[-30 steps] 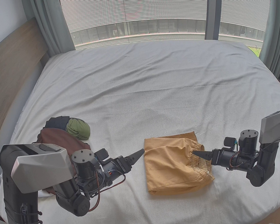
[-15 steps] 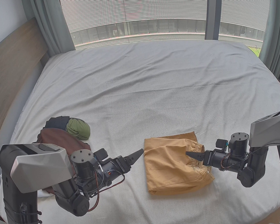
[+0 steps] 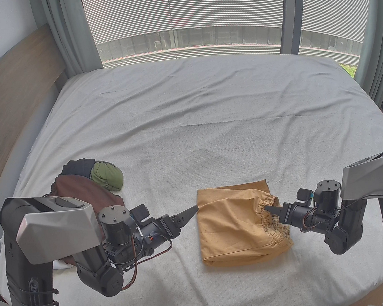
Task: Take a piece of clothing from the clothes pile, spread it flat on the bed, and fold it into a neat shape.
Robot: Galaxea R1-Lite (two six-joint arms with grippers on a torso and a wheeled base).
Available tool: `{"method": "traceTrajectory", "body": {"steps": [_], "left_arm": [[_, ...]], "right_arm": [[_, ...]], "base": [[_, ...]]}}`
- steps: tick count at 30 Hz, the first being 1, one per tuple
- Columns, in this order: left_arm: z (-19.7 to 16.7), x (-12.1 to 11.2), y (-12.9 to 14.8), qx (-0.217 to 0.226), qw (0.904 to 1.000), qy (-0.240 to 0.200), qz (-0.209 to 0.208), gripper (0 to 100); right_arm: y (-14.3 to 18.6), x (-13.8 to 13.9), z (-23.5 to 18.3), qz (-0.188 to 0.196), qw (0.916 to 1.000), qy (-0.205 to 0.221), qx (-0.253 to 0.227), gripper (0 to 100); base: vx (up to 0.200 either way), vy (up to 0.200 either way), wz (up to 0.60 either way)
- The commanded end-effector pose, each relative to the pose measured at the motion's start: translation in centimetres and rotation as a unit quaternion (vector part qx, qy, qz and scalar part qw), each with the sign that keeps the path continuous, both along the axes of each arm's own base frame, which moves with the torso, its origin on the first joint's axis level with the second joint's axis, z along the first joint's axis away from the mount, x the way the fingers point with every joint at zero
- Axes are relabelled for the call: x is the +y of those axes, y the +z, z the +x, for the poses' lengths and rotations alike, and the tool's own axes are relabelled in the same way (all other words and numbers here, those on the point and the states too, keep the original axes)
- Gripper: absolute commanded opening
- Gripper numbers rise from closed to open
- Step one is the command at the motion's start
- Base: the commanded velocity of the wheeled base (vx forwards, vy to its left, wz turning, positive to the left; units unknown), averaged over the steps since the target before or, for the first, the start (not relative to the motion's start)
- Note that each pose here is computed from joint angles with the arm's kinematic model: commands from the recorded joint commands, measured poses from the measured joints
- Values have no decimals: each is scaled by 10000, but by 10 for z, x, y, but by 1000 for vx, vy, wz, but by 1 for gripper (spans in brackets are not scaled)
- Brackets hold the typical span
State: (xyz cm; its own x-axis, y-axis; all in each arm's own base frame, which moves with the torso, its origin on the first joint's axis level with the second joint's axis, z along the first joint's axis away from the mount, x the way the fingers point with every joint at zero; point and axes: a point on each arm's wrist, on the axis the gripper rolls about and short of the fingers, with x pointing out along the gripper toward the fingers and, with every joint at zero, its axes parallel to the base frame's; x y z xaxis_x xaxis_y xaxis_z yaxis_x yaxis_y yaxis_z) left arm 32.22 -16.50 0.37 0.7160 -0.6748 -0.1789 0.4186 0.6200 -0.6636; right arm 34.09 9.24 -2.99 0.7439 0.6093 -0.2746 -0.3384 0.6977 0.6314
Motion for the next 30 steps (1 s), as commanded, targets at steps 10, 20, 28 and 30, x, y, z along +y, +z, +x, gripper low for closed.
{"method": "traceTrajectory", "body": {"steps": [10, 20, 28, 30], "left_arm": [[-2, -1, -5, 69, 10000, -20, 38, 100], [-2, -2, -15, 96, 9997, -25, 204, 100], [-2, -1, -15, 96, 9997, -18, 206, 100], [-2, -1, -15, 96, 9997, -25, 204, 100]], "right_arm": [[18, -23, 5, 129, 9991, -359, -164, 0], [13, -30, 6, 111, 9988, -467, -98, 0], [13, -30, 5, 83, 9989, -459, -93, 0], [13, -31, 5, 82, 9989, -459, -86, 100]], "base": [[0, 0, 0], [0, 0, 0], [0, 0, 0], [0, 0, 0]]}}
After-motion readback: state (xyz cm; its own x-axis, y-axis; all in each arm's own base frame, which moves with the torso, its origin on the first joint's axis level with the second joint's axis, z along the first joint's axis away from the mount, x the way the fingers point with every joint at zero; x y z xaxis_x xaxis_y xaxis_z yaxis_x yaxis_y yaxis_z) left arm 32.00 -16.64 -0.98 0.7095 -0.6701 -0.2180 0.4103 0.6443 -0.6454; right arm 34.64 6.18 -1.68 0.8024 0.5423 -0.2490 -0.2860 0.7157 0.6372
